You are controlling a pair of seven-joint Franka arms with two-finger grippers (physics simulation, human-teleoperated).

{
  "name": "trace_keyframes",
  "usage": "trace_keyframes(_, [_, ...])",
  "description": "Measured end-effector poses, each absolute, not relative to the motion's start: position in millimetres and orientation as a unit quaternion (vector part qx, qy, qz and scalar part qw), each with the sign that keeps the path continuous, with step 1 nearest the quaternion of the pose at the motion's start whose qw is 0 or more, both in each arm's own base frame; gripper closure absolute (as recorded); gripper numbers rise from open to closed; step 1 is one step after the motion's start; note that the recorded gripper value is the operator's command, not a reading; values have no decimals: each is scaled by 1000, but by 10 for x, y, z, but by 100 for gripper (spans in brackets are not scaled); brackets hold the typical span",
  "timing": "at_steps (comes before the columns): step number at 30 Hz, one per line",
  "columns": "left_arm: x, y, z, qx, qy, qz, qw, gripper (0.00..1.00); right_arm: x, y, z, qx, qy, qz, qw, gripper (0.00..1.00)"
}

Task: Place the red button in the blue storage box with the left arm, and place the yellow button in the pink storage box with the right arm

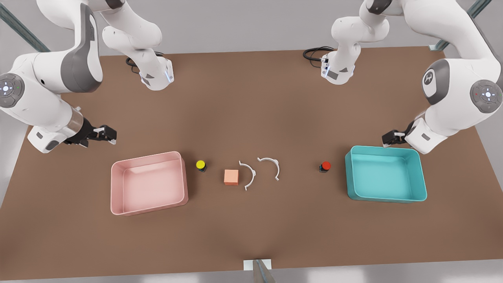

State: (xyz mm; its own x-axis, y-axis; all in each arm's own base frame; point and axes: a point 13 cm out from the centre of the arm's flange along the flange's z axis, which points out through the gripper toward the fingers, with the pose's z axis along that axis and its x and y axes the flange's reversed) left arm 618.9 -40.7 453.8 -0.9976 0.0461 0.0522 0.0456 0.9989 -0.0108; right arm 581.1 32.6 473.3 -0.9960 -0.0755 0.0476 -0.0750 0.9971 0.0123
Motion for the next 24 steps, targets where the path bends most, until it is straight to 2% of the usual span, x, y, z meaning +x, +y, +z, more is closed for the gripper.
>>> trace_keyframes(2, [6221,-411,4518,-24,-999,4,23,0,5829,345,4681,40,-999,-6,27,0])
trace_keyframes(6, [6316,-678,4334,30,-999,29,23,0,5918,622,4174,53,-996,-19,68,0])
trace_keyframes(9, [6293,-845,3852,124,-990,44,43,0,5981,1099,3574,81,-991,-22,105,0])
trace_keyframes(13, [5933,-1259,3081,239,-969,41,53,0,6077,1695,2924,105,-987,-22,122,0])
trace_keyframes(18, [6075,-1675,2517,378,-925,46,12,0,5943,2718,2608,135,-985,-23,106,0])
trace_keyframes(24, [5902,-1723,1576,518,-855,25,28,0,6033,2824,2039,86,-991,-11,104,0])
